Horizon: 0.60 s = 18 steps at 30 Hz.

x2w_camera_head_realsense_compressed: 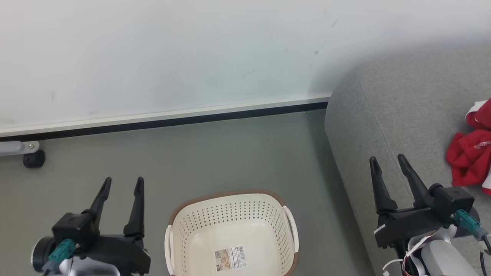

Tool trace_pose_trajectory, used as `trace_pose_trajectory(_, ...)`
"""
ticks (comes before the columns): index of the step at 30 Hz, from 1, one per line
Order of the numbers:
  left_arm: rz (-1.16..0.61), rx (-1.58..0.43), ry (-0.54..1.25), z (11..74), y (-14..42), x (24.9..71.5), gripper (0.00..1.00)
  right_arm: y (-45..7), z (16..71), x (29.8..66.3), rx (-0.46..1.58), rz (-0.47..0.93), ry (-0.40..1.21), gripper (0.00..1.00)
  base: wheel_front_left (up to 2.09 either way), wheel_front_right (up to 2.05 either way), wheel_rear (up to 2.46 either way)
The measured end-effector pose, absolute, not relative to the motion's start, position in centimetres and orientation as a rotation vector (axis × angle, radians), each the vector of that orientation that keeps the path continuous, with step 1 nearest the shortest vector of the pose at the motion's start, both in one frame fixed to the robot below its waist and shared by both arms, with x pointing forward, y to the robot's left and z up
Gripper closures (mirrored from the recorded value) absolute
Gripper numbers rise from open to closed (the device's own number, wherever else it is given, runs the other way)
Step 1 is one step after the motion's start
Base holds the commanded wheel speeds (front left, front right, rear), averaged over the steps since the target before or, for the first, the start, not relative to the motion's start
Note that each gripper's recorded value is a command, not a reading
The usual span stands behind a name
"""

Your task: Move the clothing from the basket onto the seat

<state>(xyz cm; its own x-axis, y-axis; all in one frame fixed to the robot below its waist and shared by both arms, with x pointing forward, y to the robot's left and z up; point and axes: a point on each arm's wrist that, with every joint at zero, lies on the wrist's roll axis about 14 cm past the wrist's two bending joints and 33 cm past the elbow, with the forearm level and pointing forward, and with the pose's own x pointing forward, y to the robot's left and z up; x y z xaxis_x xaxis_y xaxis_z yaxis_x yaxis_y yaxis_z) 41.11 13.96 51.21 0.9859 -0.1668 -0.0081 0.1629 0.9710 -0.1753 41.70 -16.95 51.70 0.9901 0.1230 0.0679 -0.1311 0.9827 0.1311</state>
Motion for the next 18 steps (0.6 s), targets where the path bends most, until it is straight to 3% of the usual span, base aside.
trace_pose_trajectory(18,-0.016,-0.214,-0.007,51.6,18.5,38.5,0.0,-17.0,53.2,39.4,0.117,0.127,-0.07,0.0,0.0,0.0,0.0)
